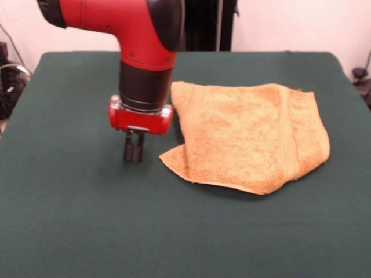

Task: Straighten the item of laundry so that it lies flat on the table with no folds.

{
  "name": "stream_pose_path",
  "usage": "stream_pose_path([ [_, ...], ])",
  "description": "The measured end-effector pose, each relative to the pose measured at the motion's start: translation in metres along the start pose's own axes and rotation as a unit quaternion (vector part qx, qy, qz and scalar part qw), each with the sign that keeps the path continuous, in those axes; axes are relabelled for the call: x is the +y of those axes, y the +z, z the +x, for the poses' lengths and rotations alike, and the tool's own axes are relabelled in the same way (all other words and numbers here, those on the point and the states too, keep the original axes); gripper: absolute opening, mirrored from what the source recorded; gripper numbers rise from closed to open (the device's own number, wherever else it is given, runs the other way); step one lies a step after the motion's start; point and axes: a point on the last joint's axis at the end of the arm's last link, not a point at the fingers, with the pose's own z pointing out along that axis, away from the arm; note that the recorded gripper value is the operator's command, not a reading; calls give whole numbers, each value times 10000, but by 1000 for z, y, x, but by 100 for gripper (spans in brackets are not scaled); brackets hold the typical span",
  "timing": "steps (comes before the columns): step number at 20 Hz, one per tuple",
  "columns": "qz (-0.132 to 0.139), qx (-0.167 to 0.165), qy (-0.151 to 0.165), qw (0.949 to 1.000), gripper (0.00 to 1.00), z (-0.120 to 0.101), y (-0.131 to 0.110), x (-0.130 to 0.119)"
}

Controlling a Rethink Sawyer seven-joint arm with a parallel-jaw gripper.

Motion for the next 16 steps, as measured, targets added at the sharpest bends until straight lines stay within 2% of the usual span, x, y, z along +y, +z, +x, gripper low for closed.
stream_pose_path([
  [8,233,121,210,9994,0,2,-8,-55],
  [16,413,382,624,9965,0,2,-37,-111],
])
